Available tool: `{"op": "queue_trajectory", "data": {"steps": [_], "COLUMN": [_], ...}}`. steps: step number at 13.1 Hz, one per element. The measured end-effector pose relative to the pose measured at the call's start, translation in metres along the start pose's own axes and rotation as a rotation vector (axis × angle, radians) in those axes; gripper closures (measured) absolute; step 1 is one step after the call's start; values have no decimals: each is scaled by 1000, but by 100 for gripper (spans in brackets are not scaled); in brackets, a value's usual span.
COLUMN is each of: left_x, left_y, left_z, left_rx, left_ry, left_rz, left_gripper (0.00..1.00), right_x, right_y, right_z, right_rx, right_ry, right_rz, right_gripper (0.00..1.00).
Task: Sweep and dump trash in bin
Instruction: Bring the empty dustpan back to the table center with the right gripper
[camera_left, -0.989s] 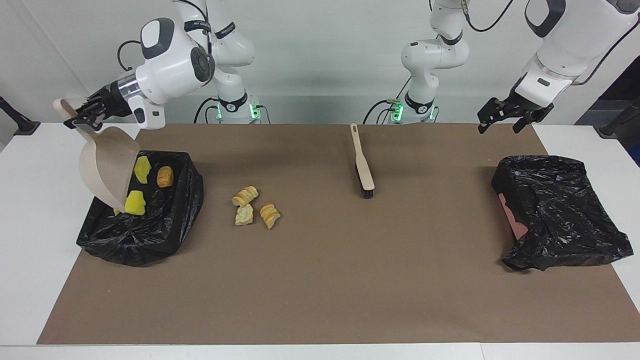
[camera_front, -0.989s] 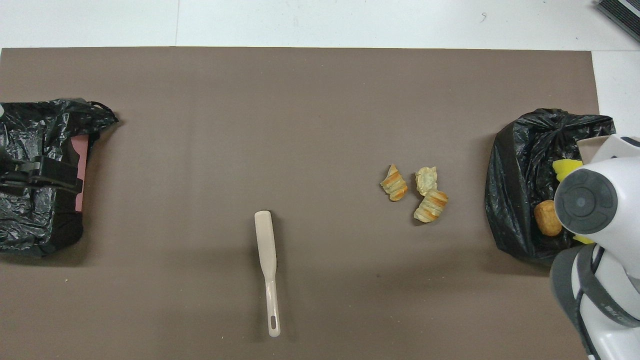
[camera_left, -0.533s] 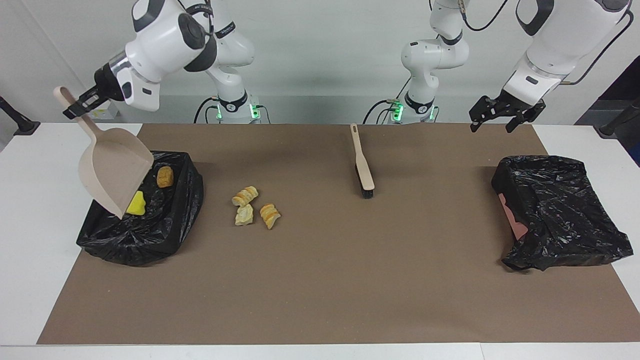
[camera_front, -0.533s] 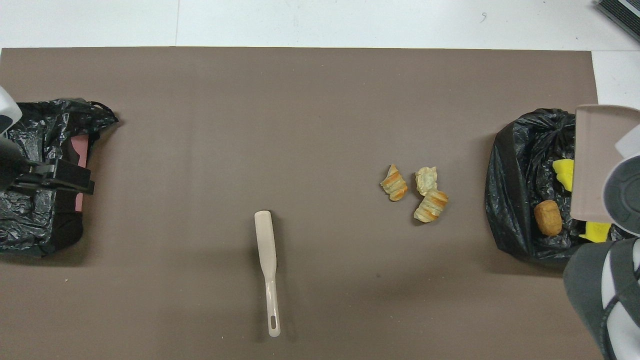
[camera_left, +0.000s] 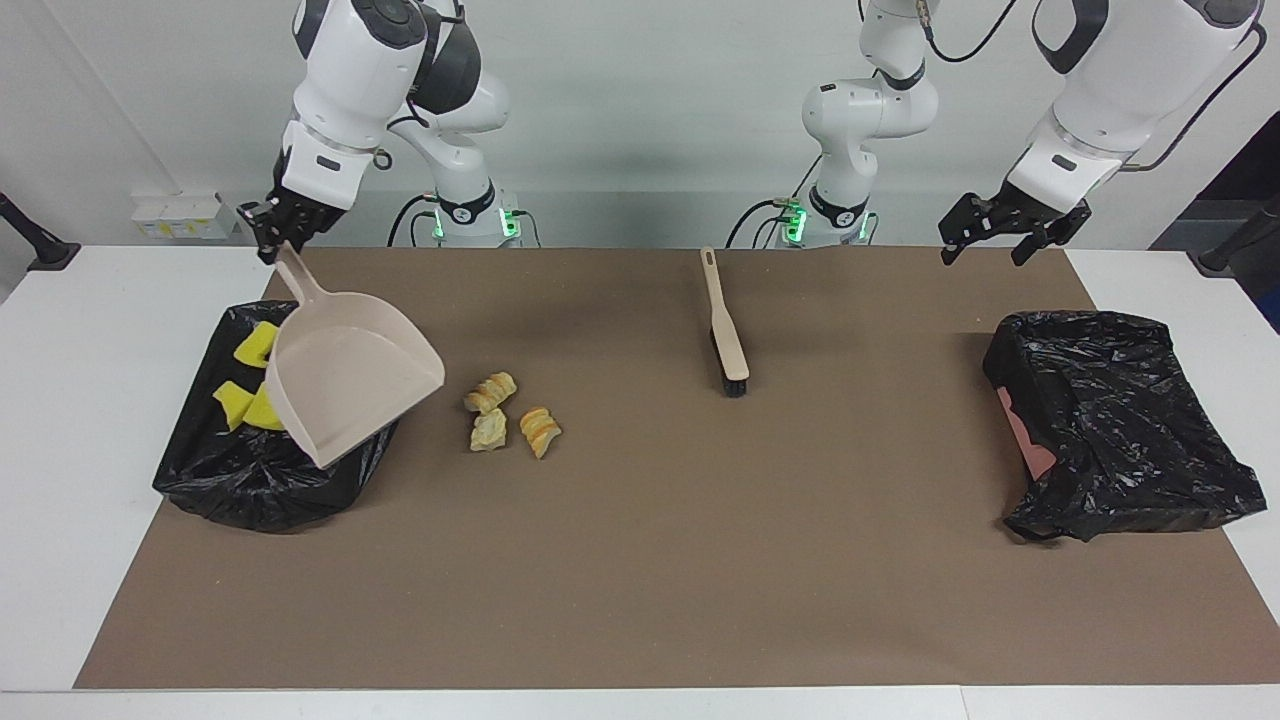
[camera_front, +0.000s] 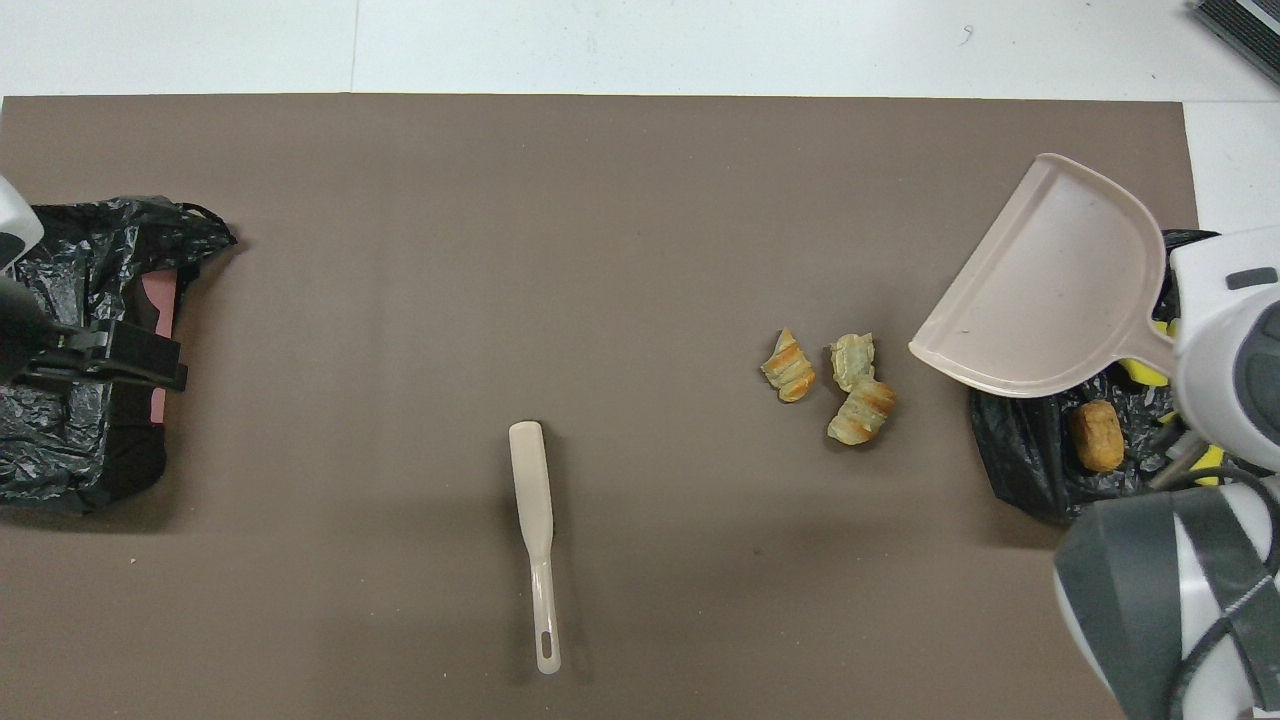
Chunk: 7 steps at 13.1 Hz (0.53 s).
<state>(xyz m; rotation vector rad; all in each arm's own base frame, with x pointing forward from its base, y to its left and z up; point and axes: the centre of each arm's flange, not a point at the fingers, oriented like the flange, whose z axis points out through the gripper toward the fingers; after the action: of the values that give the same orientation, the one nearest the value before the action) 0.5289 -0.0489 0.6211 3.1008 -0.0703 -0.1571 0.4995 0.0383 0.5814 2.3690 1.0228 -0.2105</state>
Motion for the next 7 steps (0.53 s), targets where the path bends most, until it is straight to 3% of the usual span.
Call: {"op": "queue_trajectory", "data": {"steps": [4,7], "left_x": [-2,-5], "left_y": [0,0], "left_z": [3,5], "left_rx": [1,2], "left_ry": [-7,-11], "left_rz": [-1,-1], "left_gripper": [0,0], "right_x": [80,161], "right_y": [-72,-137], "right_z": [-19,-37], "right_rx": [181,268], "right_ry": [81,75], "right_rz": [316,544], "right_gripper": [68,68]}}
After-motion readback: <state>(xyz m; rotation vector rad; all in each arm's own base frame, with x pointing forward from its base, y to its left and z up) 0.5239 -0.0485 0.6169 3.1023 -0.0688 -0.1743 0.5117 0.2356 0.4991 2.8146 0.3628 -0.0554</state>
